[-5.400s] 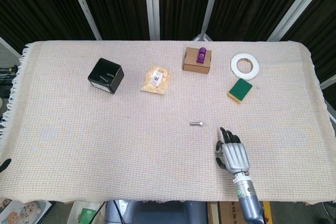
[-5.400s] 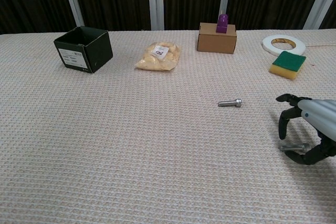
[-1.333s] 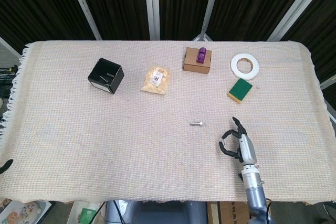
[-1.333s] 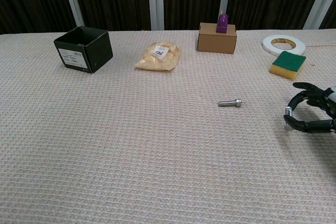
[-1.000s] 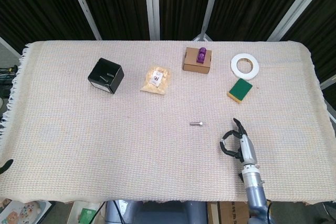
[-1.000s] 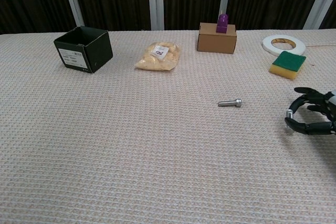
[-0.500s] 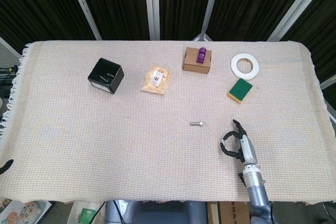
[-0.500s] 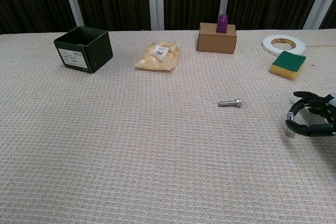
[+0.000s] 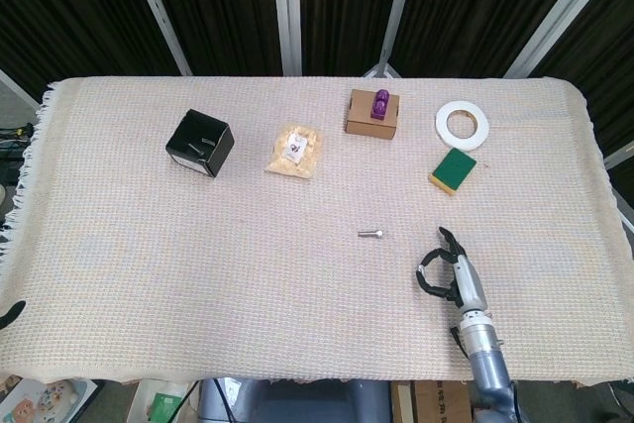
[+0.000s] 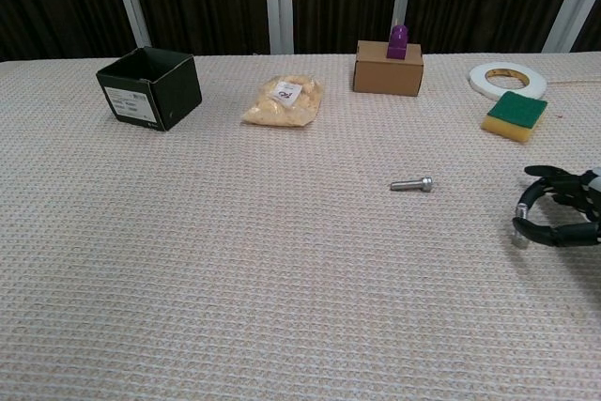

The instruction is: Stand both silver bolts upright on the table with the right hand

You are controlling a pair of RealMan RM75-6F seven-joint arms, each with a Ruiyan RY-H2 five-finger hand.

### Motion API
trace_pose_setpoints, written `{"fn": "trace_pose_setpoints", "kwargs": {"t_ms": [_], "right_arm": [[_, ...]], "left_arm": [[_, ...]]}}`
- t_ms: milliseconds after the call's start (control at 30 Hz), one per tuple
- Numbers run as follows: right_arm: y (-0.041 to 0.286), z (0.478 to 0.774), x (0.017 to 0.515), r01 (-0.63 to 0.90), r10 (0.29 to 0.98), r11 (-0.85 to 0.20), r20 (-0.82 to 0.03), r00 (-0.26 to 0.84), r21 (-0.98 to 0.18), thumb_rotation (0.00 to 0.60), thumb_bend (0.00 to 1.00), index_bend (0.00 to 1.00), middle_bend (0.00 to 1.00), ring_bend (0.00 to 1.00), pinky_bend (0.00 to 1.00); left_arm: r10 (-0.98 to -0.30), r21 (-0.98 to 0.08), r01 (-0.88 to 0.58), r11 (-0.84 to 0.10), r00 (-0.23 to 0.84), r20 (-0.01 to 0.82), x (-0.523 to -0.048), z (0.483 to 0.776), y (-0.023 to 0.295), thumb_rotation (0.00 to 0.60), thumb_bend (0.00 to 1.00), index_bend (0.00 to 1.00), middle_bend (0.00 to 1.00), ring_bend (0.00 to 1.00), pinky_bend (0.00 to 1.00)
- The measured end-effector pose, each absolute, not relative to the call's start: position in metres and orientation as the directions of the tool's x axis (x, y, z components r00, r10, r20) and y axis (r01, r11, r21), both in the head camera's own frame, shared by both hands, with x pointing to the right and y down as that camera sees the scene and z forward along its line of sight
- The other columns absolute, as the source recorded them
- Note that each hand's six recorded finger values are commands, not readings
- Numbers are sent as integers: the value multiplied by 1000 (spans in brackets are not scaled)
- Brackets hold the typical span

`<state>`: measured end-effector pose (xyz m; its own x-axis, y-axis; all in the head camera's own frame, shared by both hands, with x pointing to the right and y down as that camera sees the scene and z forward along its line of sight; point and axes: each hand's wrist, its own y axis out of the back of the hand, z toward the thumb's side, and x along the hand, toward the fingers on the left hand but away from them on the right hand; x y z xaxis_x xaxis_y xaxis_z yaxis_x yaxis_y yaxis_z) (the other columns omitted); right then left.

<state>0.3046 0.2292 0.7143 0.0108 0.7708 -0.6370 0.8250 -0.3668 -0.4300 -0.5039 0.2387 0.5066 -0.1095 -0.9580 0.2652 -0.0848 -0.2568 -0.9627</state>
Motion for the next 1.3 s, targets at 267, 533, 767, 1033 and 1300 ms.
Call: {"fn": "trace_pose_setpoints", "kwargs": {"t_ms": [267,533,767,1033,1300], "right_arm": [[230,714,309,826,763,-368,-646,7,-426,600,399,575,60,6,0],[231,712,315,822,754,-377,-657,4,-427,600,399,525,52,0,0],[232,712,317,812,741,-398,-671,11,-426,600,399,489,47,0,0],[233,709,319,810,738,-406,-675,17,-423,600,399,482,41,0,0],[231,695,310,808,750,-422,-659,57,-410,600,399,455,32,0,0]], "left_arm": [[-958,-963,-84,-256,-109,264,-504,506,239,600,122,81,36,0,137],[-959,-963,-84,-255,-107,263,-503,506,240,600,122,81,36,0,137],[-959,-963,-85,-256,-105,264,-503,506,240,600,123,81,36,0,137],[-959,-963,-88,-255,-106,263,-503,505,240,600,122,81,36,0,137],[-959,-963,-91,-252,-108,261,-504,505,240,600,122,81,36,0,137]]}}
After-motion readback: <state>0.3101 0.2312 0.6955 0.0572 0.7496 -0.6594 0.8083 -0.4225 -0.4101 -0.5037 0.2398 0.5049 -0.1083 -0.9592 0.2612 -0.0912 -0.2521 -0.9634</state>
